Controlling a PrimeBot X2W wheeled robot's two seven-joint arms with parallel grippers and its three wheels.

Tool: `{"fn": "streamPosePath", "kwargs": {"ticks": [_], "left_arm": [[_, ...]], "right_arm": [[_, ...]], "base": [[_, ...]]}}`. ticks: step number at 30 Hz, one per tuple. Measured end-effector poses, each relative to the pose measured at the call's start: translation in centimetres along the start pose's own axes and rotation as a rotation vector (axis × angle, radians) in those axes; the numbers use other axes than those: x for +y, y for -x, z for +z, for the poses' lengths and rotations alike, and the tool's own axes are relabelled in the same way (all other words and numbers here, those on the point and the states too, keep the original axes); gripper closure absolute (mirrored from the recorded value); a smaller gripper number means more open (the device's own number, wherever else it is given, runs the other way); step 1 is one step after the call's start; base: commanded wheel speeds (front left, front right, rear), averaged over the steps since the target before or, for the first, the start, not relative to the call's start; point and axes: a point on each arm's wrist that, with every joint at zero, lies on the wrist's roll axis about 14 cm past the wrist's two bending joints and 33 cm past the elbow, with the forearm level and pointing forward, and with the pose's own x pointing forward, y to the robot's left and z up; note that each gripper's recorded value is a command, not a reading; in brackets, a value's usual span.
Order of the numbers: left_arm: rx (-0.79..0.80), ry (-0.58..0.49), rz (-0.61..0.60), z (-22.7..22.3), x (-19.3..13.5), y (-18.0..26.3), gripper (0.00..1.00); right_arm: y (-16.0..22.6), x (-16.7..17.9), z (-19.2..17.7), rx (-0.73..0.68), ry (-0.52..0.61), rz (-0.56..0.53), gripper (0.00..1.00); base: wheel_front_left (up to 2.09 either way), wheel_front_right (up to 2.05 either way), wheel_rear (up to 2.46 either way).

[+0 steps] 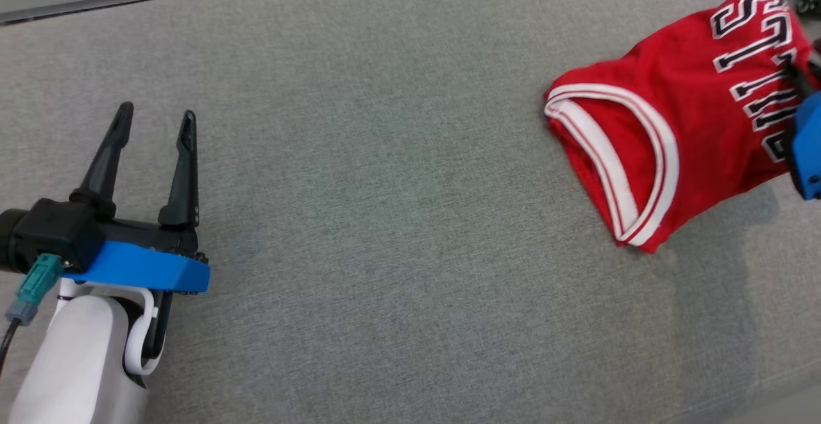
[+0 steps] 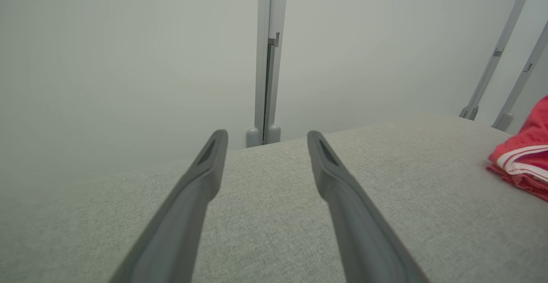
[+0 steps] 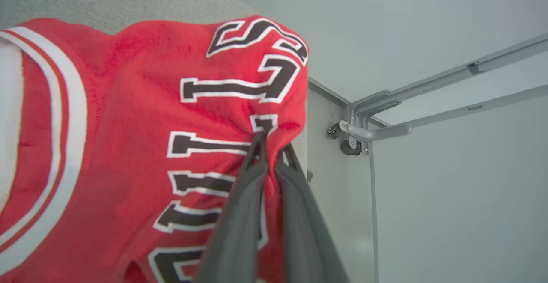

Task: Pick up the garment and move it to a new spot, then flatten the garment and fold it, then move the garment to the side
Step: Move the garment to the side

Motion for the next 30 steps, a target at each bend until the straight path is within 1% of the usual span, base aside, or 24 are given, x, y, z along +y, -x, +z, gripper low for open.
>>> {"fn": "streamPosePath", "kwargs": {"ticks": [3,6,12,16,17,18,24,30], "left_arm": [[-0.002,0.001,-0.020,-0.2,-0.4,-0.9,0.00],[0.005,-0.007,-0.038,-0.6,-0.6,-1.6,0.00],[0.011,-0.014,-0.050,-0.8,-0.5,-2.0,0.00],[0.015,-0.019,-0.050,-0.7,-0.5,-1.9,0.00],[0.015,-0.019,-0.050,-0.7,-0.5,-1.9,0.00],[0.015,-0.020,-0.049,-0.6,-0.4,-1.8,0.00],[0.015,-0.026,-0.038,-0.2,-0.3,-1.2,0.00],[-0.002,-0.023,-0.016,1.0,-0.2,0.0,0.00]], "right_arm": [[-0.2,-2.1,-0.5,-0.016,0.004,-0.064,1.00],[-0.4,-3.4,-1.3,-0.018,0.010,-0.116,1.00],[-0.8,-5.0,-2.6,-0.016,-0.018,-0.190,1.00],[-0.9,-5.6,-3.0,-0.023,-0.024,-0.221,1.00],[-0.9,-5.6,-3.1,-0.023,-0.026,-0.224,0.76],[-0.9,-5.6,-3.1,-0.023,-0.028,-0.228,0.00],[-0.8,-5.4,-2.4,-0.069,-0.033,-0.241,0.00],[0.0,-4.6,-0.6,-0.146,-0.035,-0.232,0.00]], "base": [[0.00,0.00,0.00],[0.00,0.00,0.00],[0.00,0.00,0.00],[0.00,0.00,0.00],[0.00,0.00,0.00],[0.00,0.00,0.00],[0.00,0.00,0.00],[0.00,0.00,0.00]]}}
